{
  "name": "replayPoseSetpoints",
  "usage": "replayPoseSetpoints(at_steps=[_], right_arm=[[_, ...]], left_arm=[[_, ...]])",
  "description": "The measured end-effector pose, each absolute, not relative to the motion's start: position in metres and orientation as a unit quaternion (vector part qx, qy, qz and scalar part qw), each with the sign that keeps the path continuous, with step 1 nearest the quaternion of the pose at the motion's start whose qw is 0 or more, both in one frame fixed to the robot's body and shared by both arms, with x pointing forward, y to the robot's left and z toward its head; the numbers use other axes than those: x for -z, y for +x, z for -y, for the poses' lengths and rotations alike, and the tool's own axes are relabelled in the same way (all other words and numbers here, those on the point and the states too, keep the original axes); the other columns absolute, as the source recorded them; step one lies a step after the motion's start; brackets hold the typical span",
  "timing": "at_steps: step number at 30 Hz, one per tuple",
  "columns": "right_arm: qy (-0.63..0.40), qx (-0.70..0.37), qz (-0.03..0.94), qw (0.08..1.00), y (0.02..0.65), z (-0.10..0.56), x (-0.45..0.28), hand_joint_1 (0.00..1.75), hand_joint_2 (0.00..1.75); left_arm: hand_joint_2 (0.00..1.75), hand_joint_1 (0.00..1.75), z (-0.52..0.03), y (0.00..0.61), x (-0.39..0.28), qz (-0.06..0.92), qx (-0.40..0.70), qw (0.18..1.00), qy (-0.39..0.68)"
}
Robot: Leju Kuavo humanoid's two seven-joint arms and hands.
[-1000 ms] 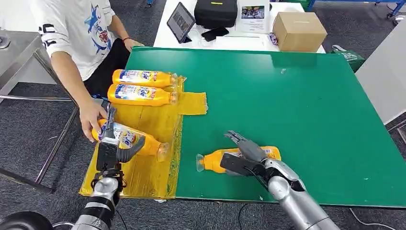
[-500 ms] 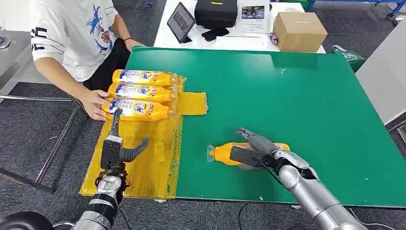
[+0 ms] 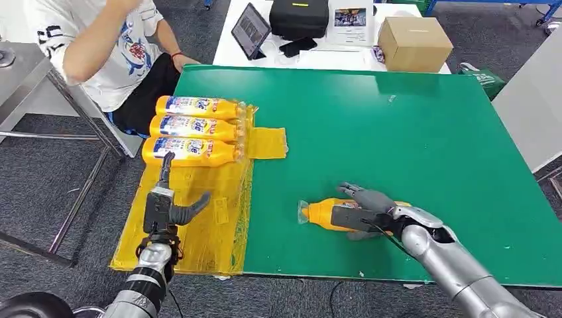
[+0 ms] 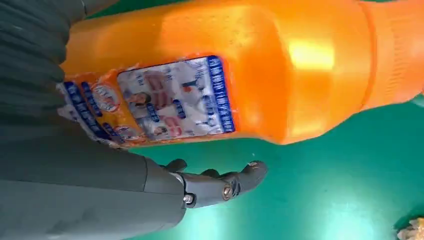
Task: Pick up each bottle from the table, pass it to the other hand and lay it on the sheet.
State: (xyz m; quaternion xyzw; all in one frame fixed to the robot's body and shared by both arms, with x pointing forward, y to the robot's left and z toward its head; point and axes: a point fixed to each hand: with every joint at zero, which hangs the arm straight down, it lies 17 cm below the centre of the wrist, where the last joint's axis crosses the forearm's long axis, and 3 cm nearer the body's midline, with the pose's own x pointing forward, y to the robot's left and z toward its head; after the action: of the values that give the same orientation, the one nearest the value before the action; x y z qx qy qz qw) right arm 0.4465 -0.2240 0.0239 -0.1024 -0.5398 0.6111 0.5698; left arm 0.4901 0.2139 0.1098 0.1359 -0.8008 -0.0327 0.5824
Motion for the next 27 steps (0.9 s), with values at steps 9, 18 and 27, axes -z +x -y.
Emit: replayPoseSetpoints(at_steps=[9, 18, 27], right_arm=[[-0.126, -0.63, 0.547, 0.537, 0.457, 0.233, -0.051, 0.0, 1.75], [-0.142, -0.647, 0.553, 0.505, 0.458, 0.229, -0.068, 0.0, 1.75], [-0.143, -0.659, 0.546, 0.496, 0.452, 0.232, -0.067, 0.0, 1.75]], left_arm=[[1.75, 0.0, -0.211, 0.492, -0.106, 0.797, 0.036, 0.589, 0.129], [1.75, 0.0, -0.209, 0.491, -0.103, 0.794, 0.037, 0.593, 0.126], [1.75, 0.0, -0.208, 0.491, -0.102, 0.794, 0.037, 0.594, 0.126]])
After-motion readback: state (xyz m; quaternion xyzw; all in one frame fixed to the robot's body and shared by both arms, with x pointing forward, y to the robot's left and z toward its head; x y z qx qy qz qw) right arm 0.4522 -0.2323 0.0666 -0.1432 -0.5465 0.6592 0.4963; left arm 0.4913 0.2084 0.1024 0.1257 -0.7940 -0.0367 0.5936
